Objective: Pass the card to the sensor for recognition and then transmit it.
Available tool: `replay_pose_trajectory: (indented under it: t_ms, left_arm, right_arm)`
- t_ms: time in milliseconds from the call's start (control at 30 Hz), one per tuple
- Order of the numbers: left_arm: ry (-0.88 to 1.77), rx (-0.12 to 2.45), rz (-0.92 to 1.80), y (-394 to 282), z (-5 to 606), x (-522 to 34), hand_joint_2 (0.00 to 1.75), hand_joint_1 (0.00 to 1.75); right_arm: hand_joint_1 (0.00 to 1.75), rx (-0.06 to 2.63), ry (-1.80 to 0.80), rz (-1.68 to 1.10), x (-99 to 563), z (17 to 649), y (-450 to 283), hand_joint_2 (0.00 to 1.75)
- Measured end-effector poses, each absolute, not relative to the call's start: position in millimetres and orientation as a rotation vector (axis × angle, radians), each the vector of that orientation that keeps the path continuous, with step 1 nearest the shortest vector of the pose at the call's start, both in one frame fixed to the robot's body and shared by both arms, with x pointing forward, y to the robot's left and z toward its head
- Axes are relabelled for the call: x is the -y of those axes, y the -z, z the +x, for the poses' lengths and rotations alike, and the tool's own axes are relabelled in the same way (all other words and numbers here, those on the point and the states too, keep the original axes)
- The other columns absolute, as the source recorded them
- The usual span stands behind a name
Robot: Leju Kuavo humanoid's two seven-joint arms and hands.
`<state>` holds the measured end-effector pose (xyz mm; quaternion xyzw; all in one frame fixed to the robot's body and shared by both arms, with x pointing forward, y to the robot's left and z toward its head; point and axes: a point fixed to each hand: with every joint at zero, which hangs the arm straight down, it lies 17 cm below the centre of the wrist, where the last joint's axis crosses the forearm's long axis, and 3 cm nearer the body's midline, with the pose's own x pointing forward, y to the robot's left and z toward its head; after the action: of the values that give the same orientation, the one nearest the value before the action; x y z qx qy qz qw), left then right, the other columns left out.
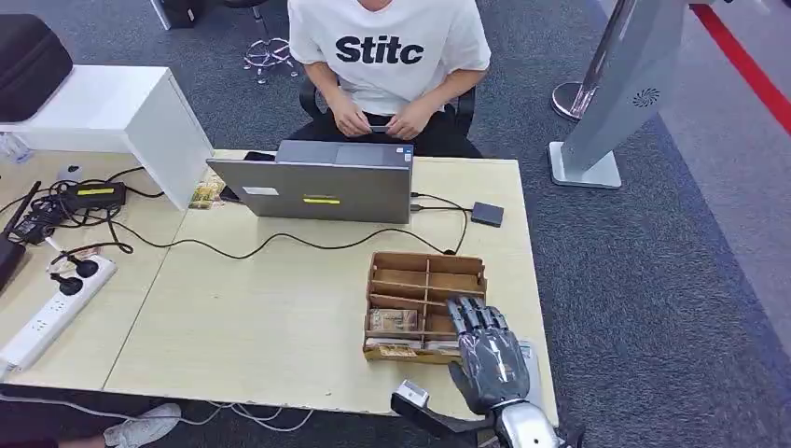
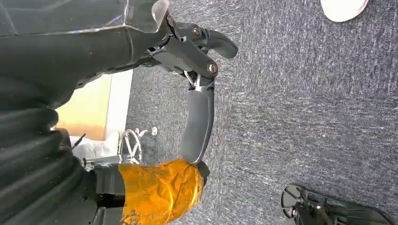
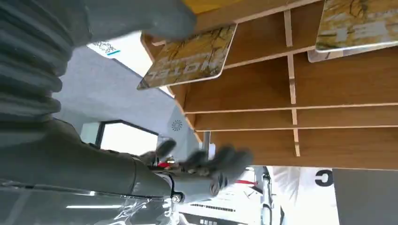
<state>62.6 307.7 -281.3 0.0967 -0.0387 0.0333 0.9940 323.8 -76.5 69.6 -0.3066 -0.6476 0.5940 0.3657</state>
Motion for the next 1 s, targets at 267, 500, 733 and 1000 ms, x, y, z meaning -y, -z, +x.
replay_pose_trajectory:
  t_ms: [267,500,733,1000]
  left_arm:
    - [-0.066,0.077,0.194,281.3,62.6,-307.9,1.75,0.00]
    - [-0.066,0.077,0.196,281.3,62.6,-308.9,1.75,0.00]
    - [-0.069,0.078,0.196,281.3,62.6,-308.8,1.75,0.00]
    - [-0.066,0.077,0.196,281.4,62.2,-308.6,1.75,0.00]
  right_arm:
    - [1.75,1.663,-1.531,-0.768,75.3,322.5,-66.7,1.75]
    - [1.75,1.674,-1.528,-0.748,73.6,321.5,-67.2,1.75]
    - [1.75,1.819,-1.436,-0.828,76.6,334.2,-117.0,1.75]
    - [1.75,1.952,-1.337,-0.934,83.1,346.3,-170.1,1.75]
